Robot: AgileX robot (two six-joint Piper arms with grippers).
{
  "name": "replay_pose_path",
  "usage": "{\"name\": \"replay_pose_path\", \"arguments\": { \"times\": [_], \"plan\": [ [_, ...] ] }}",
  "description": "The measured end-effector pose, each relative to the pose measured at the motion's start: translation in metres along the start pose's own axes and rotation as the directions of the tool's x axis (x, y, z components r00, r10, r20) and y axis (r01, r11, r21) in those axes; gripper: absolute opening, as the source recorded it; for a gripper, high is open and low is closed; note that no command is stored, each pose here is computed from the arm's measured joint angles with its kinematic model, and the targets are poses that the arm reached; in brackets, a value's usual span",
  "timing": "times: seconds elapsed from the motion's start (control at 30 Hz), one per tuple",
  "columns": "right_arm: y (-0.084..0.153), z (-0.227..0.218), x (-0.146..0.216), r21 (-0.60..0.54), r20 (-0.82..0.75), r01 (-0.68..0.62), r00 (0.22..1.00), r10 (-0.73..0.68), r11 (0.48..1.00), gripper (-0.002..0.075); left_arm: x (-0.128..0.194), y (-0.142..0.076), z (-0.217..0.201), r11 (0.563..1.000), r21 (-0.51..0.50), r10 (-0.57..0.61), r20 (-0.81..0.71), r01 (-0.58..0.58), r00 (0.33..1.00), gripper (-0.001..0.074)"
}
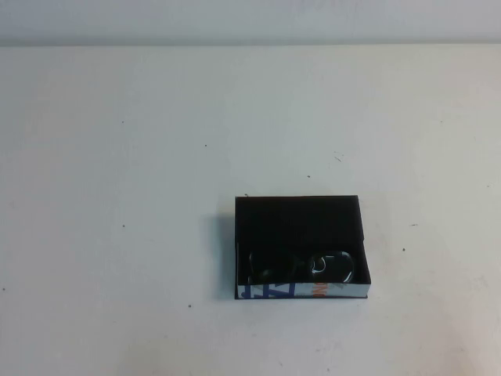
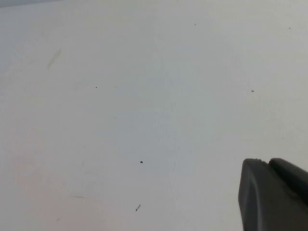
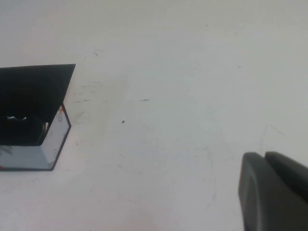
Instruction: Take glasses out of glasses case
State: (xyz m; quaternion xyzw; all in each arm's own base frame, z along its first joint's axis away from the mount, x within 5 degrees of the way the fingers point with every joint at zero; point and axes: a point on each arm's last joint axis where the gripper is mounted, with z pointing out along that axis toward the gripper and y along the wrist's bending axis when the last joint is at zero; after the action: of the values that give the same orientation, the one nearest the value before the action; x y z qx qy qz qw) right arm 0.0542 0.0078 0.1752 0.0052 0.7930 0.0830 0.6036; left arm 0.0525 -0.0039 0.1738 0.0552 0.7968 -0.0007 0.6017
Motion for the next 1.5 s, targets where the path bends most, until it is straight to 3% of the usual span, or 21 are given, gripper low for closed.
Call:
{"name": "replay_pose_path", "arguments": {
  "times": [0.93, 1.17, 1.27, 1.5],
  "plan": [
    [0.000, 0.000, 0.000, -0.004, 0.000, -0.012, 1.000, 0.012, 1.000, -0.0018, 0.000, 0.000, 0.000, 1.000, 0.000, 0.000, 0.000, 0.000, 1.000, -0.0004],
    [0.003, -0.001, 0.001, -0.030, -0.037, -0.094, 0.995, 0.093, 0.995, -0.0018, 0.000, 0.000, 0.000, 1.000, 0.000, 0.000, 0.000, 0.000, 1.000, -0.0004],
    [0.008, -0.010, -0.017, -0.047, -0.044, -0.100, 0.994, 0.098, 0.994, -0.0018, 0.000, 0.000, 0.000, 1.000, 0.000, 0.000, 0.000, 0.000, 1.000, -0.0004],
    [0.022, -0.059, -0.094, -0.109, 0.117, -0.074, 0.989, 0.087, 0.991, -0.0018, 0.000, 0.000, 0.000, 1.000, 0.000, 0.000, 0.000, 0.000, 1.000, -0.0004]
  ]
}}
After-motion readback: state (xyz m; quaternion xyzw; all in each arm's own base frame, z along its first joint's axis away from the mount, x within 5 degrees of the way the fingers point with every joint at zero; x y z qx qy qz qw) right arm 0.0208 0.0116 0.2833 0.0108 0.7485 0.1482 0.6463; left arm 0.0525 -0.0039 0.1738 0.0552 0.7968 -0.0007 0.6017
